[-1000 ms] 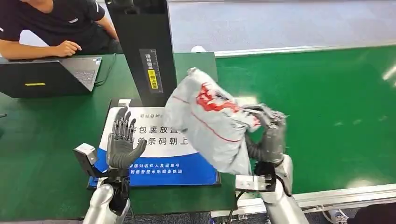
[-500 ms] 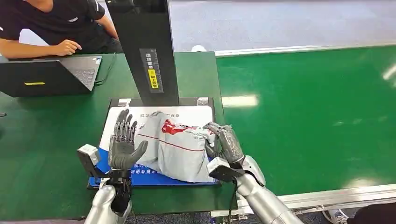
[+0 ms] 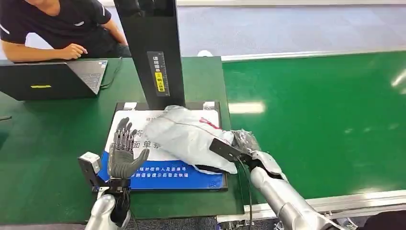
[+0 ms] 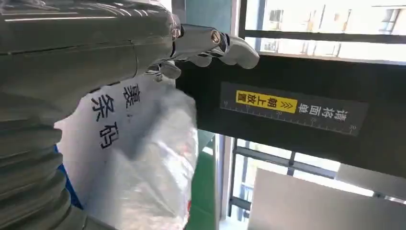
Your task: Moved the parcel from conveyor to table for the left to box.
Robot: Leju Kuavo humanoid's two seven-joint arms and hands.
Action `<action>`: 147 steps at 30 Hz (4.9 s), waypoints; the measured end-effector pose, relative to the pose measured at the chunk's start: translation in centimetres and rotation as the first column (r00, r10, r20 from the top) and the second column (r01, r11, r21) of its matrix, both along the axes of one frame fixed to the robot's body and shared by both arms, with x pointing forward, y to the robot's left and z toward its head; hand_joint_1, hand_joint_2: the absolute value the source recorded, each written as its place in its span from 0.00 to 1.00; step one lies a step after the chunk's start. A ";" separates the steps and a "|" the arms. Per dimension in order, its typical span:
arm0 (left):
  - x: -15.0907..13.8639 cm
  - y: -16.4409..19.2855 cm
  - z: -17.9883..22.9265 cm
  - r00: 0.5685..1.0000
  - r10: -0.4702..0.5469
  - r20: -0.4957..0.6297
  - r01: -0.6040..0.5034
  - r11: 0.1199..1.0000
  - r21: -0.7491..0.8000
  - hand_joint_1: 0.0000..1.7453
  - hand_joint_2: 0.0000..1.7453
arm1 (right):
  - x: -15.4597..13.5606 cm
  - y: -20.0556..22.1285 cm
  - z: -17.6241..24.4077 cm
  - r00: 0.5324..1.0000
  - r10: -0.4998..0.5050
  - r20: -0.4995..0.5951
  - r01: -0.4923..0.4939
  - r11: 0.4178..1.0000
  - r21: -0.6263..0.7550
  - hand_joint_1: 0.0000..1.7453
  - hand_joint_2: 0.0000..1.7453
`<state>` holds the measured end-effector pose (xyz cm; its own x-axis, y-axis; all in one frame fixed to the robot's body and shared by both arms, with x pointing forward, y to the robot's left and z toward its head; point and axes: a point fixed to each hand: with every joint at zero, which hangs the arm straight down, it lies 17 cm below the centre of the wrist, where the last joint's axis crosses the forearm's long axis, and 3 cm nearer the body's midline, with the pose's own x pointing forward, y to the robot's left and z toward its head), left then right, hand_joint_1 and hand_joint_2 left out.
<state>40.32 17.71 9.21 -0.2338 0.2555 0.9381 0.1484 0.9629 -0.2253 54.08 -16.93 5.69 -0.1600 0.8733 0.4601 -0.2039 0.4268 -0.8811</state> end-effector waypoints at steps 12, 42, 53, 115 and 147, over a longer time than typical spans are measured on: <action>-0.7 -0.5 0.1 1.000 -0.019 0.011 0.020 1.000 -0.009 0.00 1.00 | -6.5 1.4 6.7 0.894 0.153 0.421 -0.322 0.872 0.368 0.00 1.00; -4.1 -9.2 -1.9 0.931 -0.350 0.103 0.222 0.767 0.602 0.00 1.00 | -12.1 0.2 15.6 0.832 0.083 0.549 -0.466 0.643 0.608 0.00 1.00; 0.0 -8.9 -2.4 0.950 -0.252 0.184 -0.091 0.342 0.935 0.00 1.00 | -14.0 0.1 18.1 0.806 0.083 0.586 -0.512 0.592 0.622 0.00 1.00; 2.5 29.2 -8.4 0.716 0.696 0.050 -0.115 0.047 0.992 1.00 1.00 | -15.7 -2.2 18.4 0.827 -0.029 0.561 -0.442 0.582 0.682 0.00 1.00; -0.7 37.7 -6.8 0.771 0.603 -0.207 -0.272 0.605 0.749 0.00 0.00 | -16.0 -1.3 17.8 0.838 0.004 0.545 -0.462 0.537 0.706 0.00 1.00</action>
<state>39.60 55.39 2.42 0.2906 -0.4752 0.8305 -0.2772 0.7889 0.5484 38.03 -18.28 23.46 -0.6708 0.0798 0.7373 -0.1125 0.9717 -0.2075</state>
